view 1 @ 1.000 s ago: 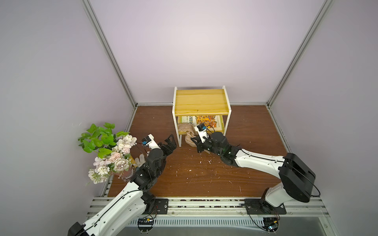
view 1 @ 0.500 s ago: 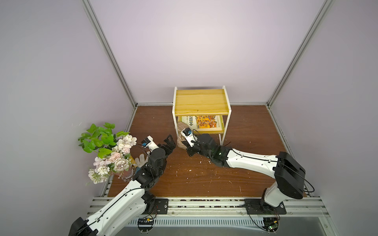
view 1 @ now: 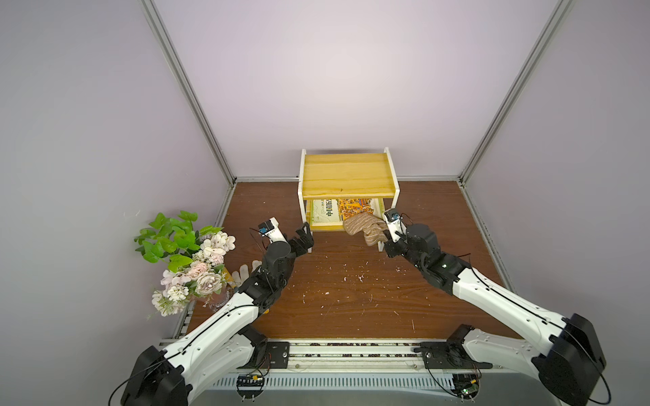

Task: Wipe the bookshelf clean with a cloth
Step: Wipe the dust from the shelf.

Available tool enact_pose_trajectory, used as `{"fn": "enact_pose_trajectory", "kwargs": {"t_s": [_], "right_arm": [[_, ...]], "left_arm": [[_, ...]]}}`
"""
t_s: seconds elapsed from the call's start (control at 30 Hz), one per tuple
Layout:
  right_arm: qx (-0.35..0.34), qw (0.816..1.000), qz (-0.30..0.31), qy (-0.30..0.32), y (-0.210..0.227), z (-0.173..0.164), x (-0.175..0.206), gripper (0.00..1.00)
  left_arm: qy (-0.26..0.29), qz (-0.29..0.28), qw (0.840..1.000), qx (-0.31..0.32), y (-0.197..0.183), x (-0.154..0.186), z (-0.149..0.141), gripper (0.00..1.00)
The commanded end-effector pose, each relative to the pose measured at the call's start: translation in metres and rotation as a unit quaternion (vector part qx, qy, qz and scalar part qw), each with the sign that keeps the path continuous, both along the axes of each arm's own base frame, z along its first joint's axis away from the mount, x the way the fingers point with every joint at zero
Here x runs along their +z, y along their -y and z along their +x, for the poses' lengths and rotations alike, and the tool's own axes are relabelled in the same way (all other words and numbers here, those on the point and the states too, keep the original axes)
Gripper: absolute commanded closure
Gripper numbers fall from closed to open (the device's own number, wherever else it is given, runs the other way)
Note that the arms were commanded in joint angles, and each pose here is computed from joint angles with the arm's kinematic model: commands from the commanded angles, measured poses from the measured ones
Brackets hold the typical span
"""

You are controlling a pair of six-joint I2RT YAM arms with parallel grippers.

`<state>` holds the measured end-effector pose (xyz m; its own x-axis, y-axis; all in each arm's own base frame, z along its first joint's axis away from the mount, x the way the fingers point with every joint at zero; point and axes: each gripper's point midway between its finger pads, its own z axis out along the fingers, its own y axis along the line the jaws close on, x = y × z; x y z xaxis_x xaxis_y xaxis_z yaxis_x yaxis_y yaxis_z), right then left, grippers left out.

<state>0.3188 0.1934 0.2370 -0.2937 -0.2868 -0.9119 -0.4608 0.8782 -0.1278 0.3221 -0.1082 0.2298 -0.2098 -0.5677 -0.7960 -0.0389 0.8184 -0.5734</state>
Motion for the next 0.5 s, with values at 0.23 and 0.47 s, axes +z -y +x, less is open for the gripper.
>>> {"fn": "enact_pose_trajectory", "kwargs": {"t_s": [0.23,0.47], "right_arm": [[-0.086,0.973,0.154,0.149,0.046,0.014,0.117,1.0],[-0.117,0.986,0.119,0.021,0.052,0.019,-0.001,1.0]], "left_arm": [[0.051,0.044,0.998,0.003,0.004,0.042,0.02,0.05],[0.049,0.082,0.995,-0.013,0.01,0.036,0.026,0.06]]}}
